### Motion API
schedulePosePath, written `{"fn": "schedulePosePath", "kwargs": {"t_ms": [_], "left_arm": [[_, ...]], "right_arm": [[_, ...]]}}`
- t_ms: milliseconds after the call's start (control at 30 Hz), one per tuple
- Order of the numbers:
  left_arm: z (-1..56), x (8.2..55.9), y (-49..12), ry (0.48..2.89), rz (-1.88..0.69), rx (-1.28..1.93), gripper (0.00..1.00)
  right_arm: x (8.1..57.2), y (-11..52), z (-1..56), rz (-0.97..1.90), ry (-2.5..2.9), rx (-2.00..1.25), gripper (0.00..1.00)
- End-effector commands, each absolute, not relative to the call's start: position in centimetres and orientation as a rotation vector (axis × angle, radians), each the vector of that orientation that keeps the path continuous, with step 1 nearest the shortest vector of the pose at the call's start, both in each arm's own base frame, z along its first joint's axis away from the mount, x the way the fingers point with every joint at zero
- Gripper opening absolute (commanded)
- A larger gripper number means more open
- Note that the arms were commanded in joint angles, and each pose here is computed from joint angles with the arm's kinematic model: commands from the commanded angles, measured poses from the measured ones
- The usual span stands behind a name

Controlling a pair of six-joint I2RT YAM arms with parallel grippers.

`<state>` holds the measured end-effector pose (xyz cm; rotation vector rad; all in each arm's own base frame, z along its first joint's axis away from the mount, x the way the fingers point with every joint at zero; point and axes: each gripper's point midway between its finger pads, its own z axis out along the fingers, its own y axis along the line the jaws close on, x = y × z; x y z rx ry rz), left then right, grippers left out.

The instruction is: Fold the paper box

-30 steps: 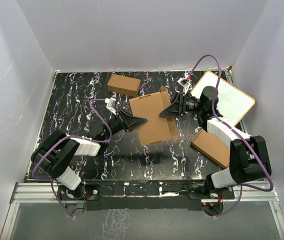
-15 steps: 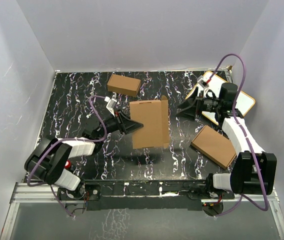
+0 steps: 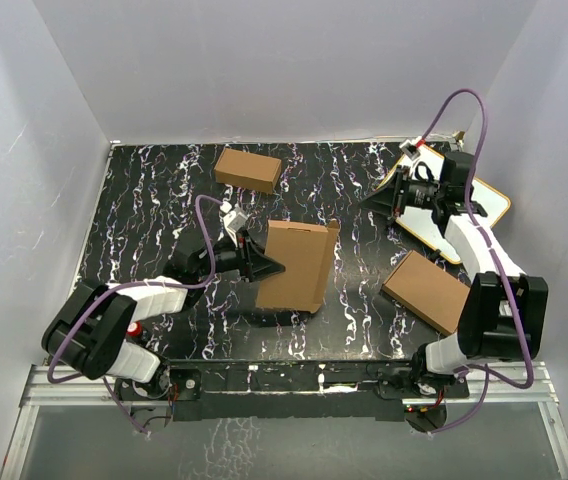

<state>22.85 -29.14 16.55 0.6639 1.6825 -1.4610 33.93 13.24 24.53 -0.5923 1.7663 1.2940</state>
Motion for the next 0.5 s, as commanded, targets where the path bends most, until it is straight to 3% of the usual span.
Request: {"fn": "schedulePosePath", "kwargs": {"t_ms": [0,467], "left_arm": [[18.1,22.8,-29.4,1.57,-1.453,0.764,0.03],[17.8,23.0,-29.5,1.584,-1.447,0.757,0.02]], "right_arm": [[35.0,15.3,26.1,1.247,1.717,-0.694,0.16],[33.4,17.6,24.7,1.186,1.719,-0.849,0.12]]}}
